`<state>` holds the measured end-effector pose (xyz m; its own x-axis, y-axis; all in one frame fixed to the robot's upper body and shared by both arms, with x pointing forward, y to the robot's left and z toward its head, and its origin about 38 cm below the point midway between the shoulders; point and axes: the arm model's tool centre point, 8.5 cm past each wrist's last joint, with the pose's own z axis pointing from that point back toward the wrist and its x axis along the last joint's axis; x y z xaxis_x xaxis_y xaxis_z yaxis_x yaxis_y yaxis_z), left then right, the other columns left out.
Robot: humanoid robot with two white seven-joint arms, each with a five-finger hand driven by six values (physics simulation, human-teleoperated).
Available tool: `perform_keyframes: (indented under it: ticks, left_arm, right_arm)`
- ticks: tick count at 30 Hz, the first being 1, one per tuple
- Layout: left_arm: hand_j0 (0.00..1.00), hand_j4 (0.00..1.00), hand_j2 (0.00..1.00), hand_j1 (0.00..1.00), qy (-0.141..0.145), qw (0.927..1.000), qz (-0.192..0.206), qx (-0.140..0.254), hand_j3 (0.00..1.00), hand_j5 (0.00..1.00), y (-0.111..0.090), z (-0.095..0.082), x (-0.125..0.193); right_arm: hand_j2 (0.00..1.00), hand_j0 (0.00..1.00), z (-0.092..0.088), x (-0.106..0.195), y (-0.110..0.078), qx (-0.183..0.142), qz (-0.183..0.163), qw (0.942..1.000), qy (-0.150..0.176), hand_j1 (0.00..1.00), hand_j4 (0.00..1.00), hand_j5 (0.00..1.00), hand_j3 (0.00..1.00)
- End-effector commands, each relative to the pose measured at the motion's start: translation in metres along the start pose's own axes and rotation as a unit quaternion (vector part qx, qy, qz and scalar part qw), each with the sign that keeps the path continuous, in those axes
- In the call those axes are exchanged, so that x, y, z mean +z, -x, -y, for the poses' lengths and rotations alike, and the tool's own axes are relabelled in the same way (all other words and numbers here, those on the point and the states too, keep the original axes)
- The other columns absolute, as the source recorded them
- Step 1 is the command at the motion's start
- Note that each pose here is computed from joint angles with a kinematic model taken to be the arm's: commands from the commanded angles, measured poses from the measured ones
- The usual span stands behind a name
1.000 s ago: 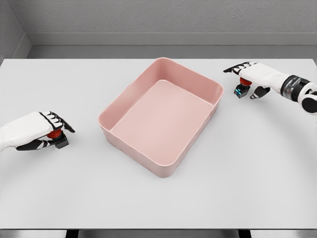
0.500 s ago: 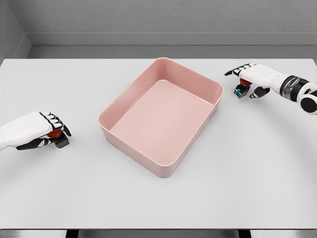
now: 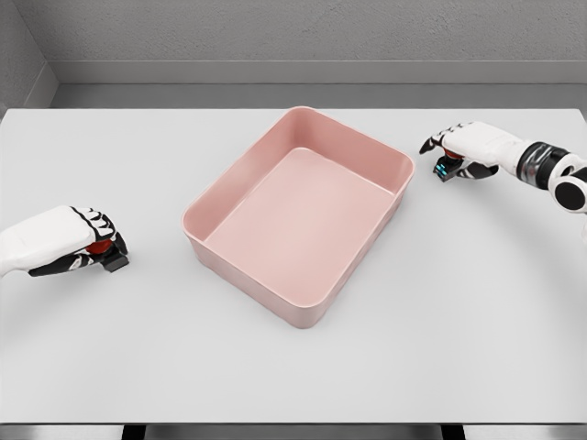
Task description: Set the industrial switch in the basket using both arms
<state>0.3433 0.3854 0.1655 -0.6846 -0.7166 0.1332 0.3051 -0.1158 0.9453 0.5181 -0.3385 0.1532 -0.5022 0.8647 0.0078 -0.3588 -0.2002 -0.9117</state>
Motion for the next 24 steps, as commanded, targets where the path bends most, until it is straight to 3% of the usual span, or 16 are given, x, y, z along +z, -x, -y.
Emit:
perform_keyframes:
  ticks: [1, 4, 14, 24]
  left_arm:
    - [0.53, 0.53, 0.53, 0.53, 0.000, 1.0000, -0.001, 0.001, 0.53, 0.53, 0.001, -0.001, 0.002]
    - [0.53, 0.53, 0.53, 0.53, 0.000, 1.0000, -0.001, 0.000, 0.53, 0.53, 0.001, -0.002, 0.002]
    - [0.53, 0.53, 0.53, 0.53, 0.000, 1.0000, -0.004, -0.006, 0.53, 0.53, 0.004, -0.008, 0.005]
    - [0.53, 0.53, 0.53, 0.53, -0.007, 1.0000, -0.001, -0.006, 0.53, 0.53, 0.003, -0.015, 0.006]
  right_arm:
    - [0.72, 0.72, -0.003, -0.001, -0.001, 0.001, 0.002, 1.0000, -0.005, 0.72, 0.72, 0.72, 0.72]
    - [0.72, 0.72, -0.004, -0.001, -0.002, 0.001, 0.002, 1.0000, -0.006, 0.72, 0.72, 0.72, 0.72]
    - [0.57, 0.57, -0.004, 0.000, -0.002, 0.005, 0.009, 0.9999, -0.010, 0.57, 0.57, 0.57, 0.57]
    - [0.55, 0.55, -0.003, 0.001, -0.001, 0.006, 0.009, 0.9999, -0.008, 0.55, 0.55, 0.55, 0.55]
